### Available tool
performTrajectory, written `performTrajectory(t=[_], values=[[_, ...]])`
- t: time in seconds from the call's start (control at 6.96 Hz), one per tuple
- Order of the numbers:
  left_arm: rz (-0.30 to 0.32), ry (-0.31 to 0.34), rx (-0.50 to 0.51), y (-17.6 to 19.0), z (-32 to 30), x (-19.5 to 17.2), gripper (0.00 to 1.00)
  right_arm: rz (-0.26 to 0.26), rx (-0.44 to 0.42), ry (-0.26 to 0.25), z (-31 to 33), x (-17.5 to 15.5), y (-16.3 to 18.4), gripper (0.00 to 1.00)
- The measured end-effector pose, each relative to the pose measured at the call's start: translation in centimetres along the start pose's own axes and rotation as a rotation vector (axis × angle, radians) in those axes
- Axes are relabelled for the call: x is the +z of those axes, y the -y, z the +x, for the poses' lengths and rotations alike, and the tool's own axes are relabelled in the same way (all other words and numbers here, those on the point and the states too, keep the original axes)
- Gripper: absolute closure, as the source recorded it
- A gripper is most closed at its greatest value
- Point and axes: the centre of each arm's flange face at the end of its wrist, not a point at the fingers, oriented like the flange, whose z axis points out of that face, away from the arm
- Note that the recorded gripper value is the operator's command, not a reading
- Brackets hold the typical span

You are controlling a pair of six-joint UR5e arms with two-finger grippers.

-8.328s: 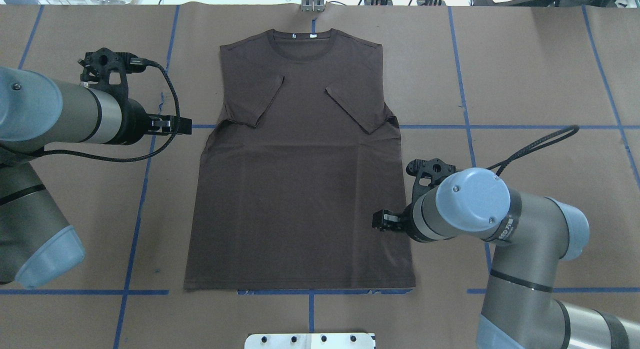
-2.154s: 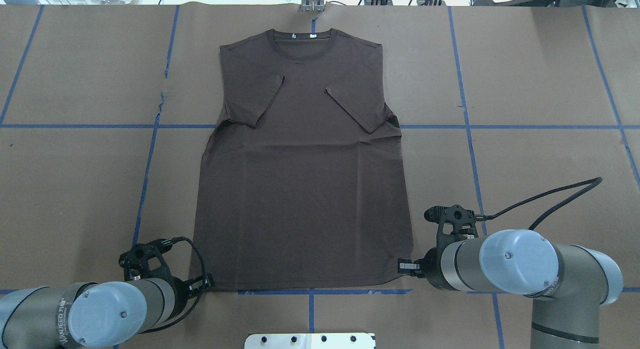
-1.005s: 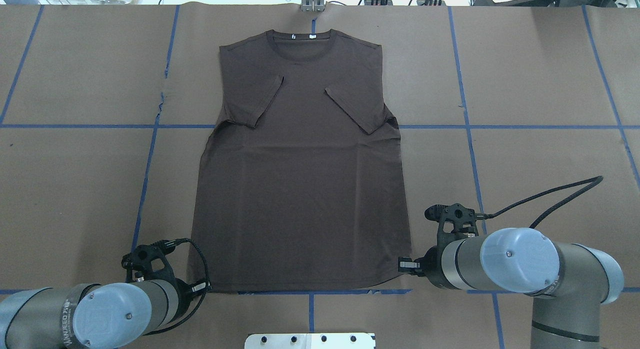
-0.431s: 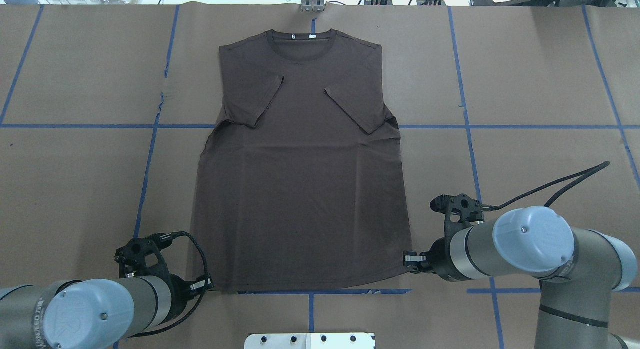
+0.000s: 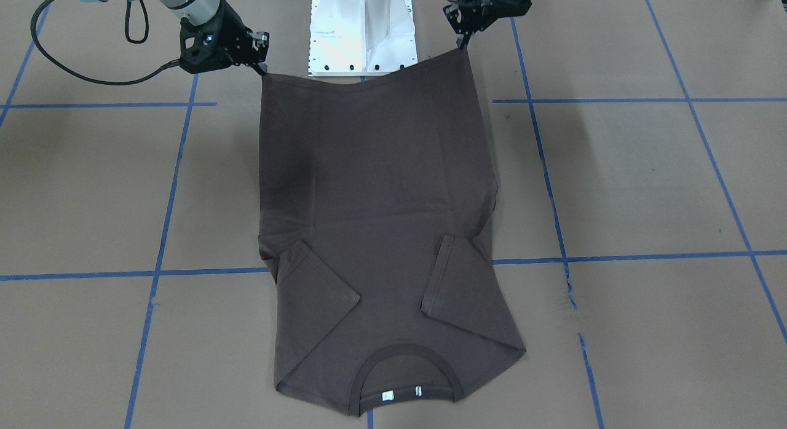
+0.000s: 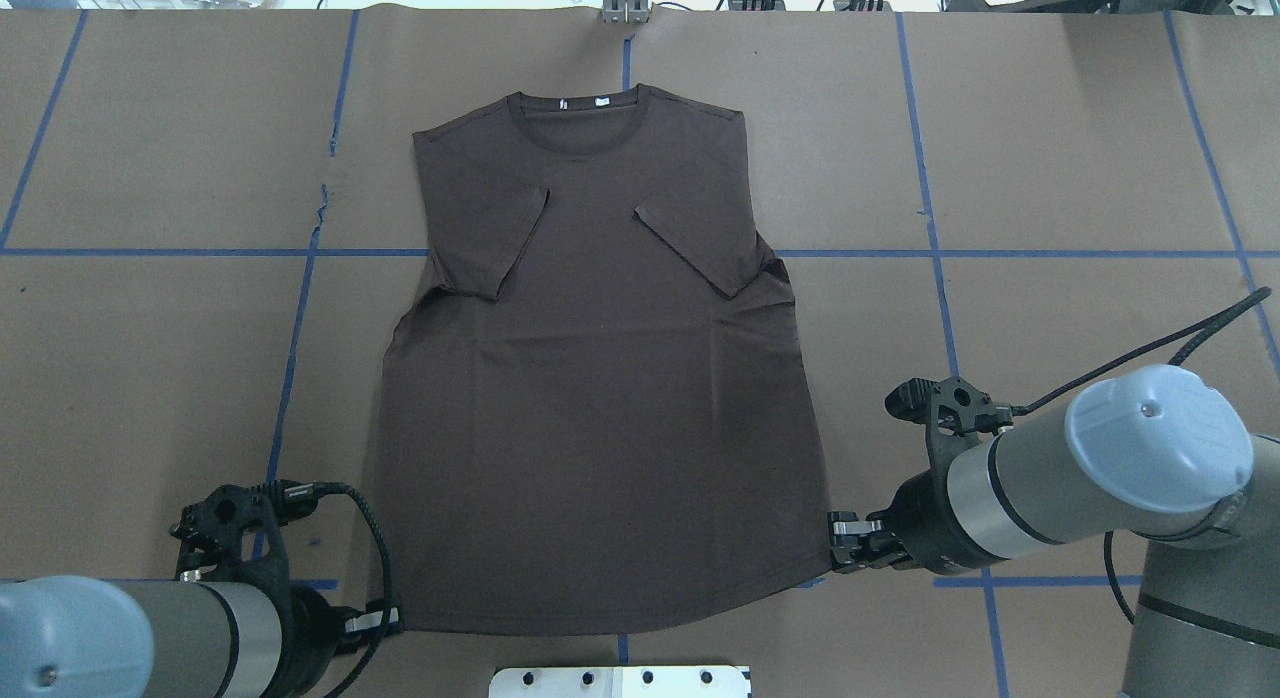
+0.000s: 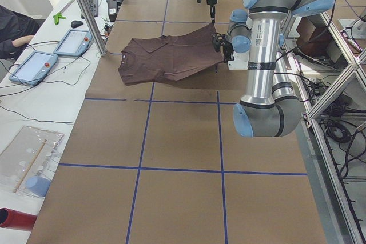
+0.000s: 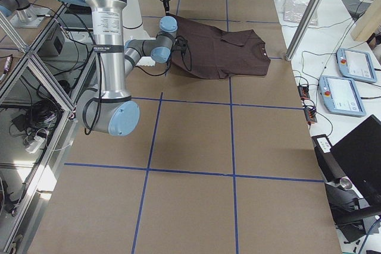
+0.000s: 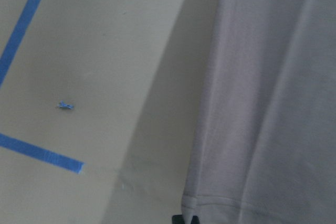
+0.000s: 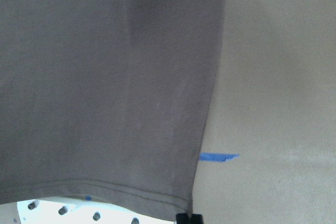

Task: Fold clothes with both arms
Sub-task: 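Lift the hem with both grippers and fold it toward the collar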

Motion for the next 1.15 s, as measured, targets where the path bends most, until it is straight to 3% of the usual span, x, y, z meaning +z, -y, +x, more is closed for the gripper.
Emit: performTrajectory(t=[0.29,0.43,0.57,0.86,1.15], values=[[-0.077,-0.026,0.049,-2.4,0.1,-3.0,1.00,-0.071,-0.019,0.037,0.1,-3.1,-2.5,1.00],[-0.071,-0.034,0.049,-2.0,0.2,-3.5,1.00,-0.058,-0.023,0.050,-0.2,-3.7,-1.8,1.00],[-0.035,-0.053,0.066,-0.3,0.5,-4.3,1.00,-0.011,-0.035,0.071,-1.1,-4.2,0.6,1.00],[0.098,-0.080,0.139,5.3,1.5,-5.8,1.00,0.132,-0.061,0.105,-2.8,-6.8,7.8,1.00],[0.230,-0.021,0.180,12.8,1.5,-5.2,1.00,0.263,-0.058,0.102,-3.7,-9.3,15.4,1.00]])
